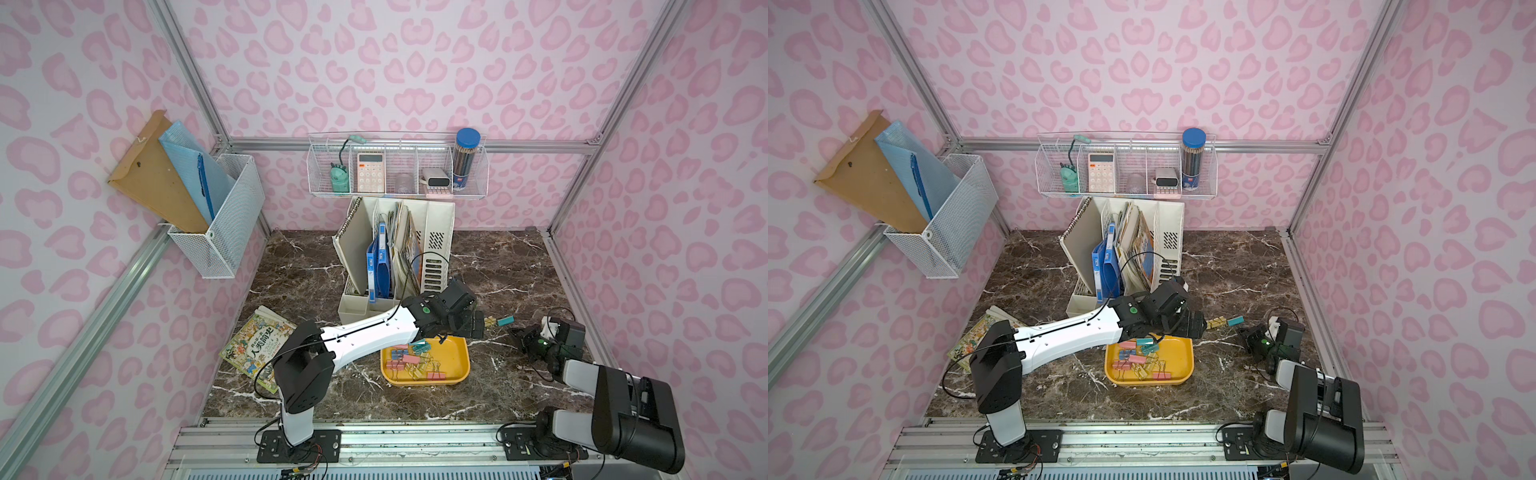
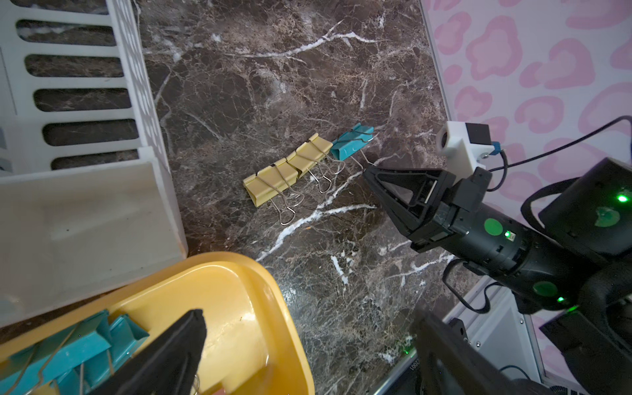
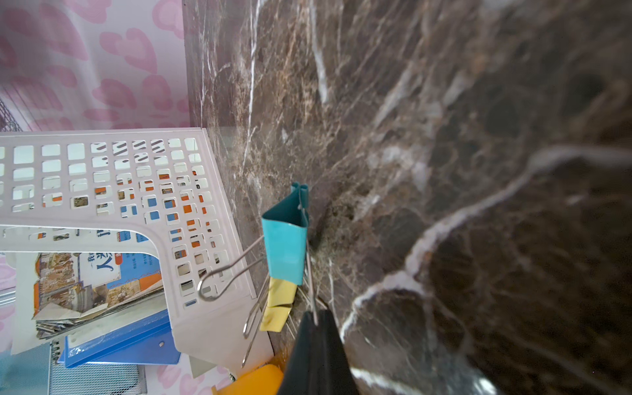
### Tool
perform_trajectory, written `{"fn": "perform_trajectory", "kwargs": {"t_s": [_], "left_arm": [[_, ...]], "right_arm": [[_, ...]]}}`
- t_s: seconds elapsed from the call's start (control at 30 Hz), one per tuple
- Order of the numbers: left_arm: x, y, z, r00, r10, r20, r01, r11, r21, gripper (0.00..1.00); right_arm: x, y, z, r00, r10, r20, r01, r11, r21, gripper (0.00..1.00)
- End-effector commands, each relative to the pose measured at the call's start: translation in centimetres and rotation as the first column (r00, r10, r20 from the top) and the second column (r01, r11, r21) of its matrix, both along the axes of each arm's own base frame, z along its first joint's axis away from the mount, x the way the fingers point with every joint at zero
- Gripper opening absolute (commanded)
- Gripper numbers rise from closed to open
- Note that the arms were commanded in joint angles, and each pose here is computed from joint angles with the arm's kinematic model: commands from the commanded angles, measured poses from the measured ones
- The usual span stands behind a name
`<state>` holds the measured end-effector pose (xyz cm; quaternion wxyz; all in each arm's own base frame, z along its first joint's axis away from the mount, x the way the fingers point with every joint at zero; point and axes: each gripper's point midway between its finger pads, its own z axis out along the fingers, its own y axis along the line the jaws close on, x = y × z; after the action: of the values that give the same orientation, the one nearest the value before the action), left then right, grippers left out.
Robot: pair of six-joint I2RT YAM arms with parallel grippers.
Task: Take out the binder clips from the storage box
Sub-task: Place the binder clip at the center of the board.
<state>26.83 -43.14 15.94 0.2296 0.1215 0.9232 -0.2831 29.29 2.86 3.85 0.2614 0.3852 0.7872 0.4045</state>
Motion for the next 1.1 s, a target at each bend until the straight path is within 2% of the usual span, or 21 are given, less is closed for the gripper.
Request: {"fn": "perform_trajectory", "kwargs": {"t_s": [0.0,0.1,0.23,0.67,0.7,0.8,0.93,1.07], "left_arm": [[0.1,0.2,0.4,1.0,-0.003,0.012,0.003,1.0,0.0,0.99],[0.1,0.2,0.3,1.0,-0.001,0.009,0.001,1.0,-0.003,1.0],[0.0,0.1,0.2,1.0,-0.004,0.004,0.004,1.0,-0.005,0.99],[0.0,0.5,0.8,1.0,0.004,0.013,-0.003,1.0,-0.023,0.99],[-0.3,0.9,-0.1,1.0,0.006,0.001,-0.006,1.0,-0.004,1.0],[-0.3,1.2,-0.1,1.0,0.012,0.003,-0.012,1.0,-0.004,0.99],[-0.2,2.1,0.0,0.999,0.044,0.02,-0.044,0.999,-0.002,0.99],[-0.2,4.1,-0.2,0.993,0.108,0.04,-0.109,0.994,0.016,0.94]], "right_arm": [[0.3,-0.2,0.0,1.0,-0.005,0.013,0.005,1.0,-0.009,0.06],[0.1,-0.1,-0.2,1.0,0.002,0.001,-0.002,1.0,-0.014,0.1],[-0.3,0.0,-0.4,1.0,0.013,-0.011,-0.014,1.0,-0.014,0.22],[-2.5,0.6,-0.4,0.995,0.096,-0.027,-0.098,0.991,-0.091,0.28],[-2.7,0.7,-0.2,0.995,0.101,-0.026,-0.103,0.99,-0.099,0.29],[-3.4,0.6,0.2,0.993,0.109,-0.033,-0.112,0.985,-0.133,0.29],[-3.5,0.5,2.9,0.99,0.139,0.033,-0.129,0.969,-0.208,0.28],[-3.5,1.9,7.5,0.958,0.241,0.156,-0.175,0.922,-0.345,0.27]]}}
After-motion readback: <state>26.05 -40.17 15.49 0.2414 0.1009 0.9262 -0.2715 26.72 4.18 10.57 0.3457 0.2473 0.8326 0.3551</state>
